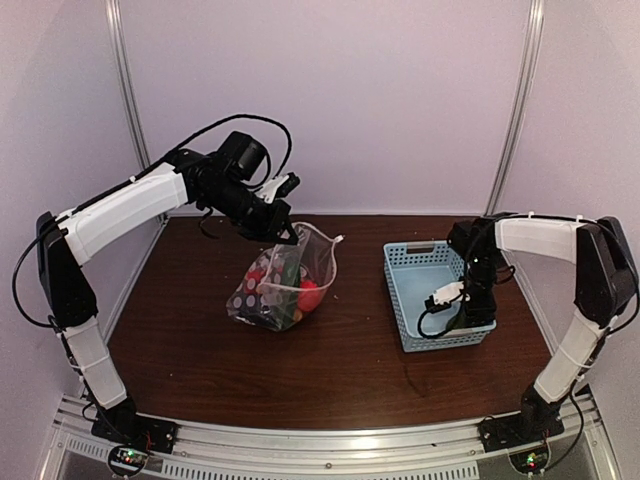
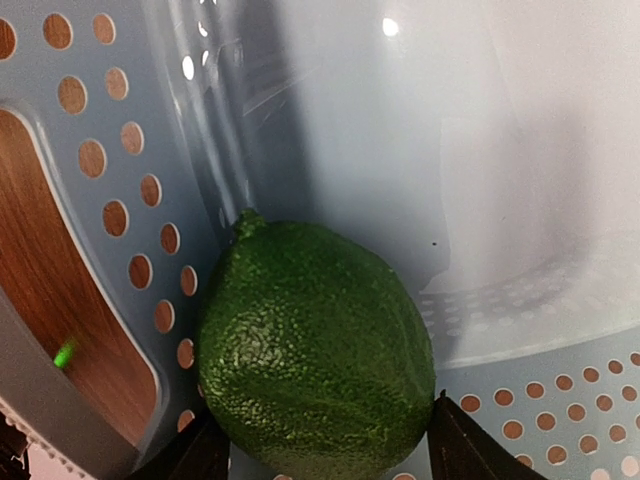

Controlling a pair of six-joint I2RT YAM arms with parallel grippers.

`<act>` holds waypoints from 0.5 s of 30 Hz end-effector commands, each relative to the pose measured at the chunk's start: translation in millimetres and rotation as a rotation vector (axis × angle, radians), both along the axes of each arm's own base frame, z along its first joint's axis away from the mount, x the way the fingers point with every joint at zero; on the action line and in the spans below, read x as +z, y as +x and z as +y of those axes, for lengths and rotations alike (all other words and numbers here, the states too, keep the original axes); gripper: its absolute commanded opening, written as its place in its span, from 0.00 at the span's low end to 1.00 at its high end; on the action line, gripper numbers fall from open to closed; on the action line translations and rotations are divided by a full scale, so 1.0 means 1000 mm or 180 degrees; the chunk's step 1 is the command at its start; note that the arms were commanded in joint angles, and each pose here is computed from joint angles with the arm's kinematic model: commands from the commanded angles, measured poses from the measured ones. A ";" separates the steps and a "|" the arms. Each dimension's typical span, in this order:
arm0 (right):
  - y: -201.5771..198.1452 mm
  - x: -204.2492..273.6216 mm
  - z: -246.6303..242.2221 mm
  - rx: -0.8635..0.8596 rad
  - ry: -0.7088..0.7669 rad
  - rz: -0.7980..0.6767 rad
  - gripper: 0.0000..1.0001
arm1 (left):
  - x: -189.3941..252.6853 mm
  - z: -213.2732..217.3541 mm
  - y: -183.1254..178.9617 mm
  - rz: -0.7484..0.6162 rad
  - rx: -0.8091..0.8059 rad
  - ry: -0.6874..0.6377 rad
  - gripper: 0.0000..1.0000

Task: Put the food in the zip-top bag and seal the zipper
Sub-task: Pick up the fake fruit from the bin.

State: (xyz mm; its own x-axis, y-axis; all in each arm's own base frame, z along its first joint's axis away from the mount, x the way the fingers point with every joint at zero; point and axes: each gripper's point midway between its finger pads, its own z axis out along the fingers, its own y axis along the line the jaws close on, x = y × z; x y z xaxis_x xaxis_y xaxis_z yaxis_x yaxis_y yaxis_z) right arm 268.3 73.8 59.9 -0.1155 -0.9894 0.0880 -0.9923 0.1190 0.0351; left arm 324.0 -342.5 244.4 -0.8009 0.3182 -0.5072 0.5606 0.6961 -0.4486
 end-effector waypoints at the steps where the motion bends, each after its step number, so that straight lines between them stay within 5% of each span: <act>1: -0.002 -0.010 0.005 -0.0100 0.0101 0.0049 0.66 | 0.006 -0.002 0.001 -0.0100 -0.0033 -0.0059 0.00; 15: 0.022 0.043 0.025 -0.0268 0.0484 -0.0397 0.49 | 0.005 -0.004 0.002 -0.0071 -0.0023 -0.0074 0.00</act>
